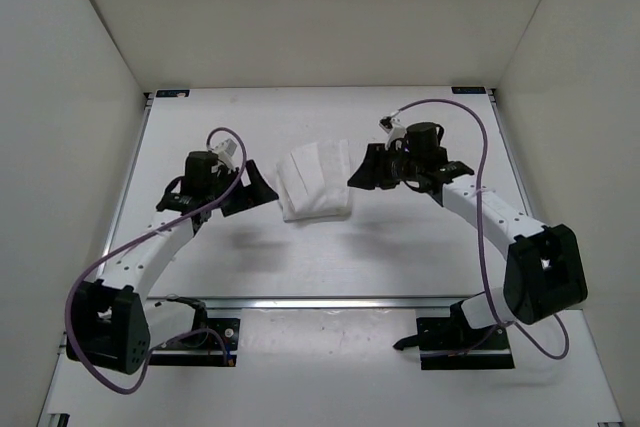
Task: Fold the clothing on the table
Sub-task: Fold the skirt
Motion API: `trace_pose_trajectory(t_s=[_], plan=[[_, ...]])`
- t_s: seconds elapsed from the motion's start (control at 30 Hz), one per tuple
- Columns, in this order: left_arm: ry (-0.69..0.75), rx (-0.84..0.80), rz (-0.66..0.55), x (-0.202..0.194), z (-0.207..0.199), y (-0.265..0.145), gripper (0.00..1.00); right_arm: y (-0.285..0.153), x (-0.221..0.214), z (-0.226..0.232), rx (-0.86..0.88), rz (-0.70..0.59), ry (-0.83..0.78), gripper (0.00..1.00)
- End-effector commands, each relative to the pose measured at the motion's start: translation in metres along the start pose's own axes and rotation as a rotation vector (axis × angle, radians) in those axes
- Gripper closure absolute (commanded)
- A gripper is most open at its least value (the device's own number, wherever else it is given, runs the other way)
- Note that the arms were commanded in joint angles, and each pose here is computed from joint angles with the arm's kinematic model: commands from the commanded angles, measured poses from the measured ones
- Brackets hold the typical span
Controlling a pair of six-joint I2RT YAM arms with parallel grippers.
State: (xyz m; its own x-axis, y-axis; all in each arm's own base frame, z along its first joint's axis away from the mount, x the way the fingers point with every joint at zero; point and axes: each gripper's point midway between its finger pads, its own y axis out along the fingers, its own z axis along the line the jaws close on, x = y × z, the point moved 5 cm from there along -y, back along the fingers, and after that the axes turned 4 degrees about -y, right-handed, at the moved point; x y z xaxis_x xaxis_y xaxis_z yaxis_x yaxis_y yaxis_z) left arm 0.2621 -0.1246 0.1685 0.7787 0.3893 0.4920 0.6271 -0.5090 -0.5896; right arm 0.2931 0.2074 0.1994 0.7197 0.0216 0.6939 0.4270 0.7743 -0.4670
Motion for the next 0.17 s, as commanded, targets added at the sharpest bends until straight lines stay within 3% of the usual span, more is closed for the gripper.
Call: trace_pose_trajectory(t_s=[0.0,0.13], plan=[[0.048,0.073,0.104,-0.028,0.014,-0.01,0.02,-0.012,0.004,0.007,0.024,-0.046,-0.033,0.53],[0.009,0.088,0.125,-0.037,0.029,-0.013,0.01,-0.01,-0.004,0.007,0.029,-0.033,-0.031,0.51]])
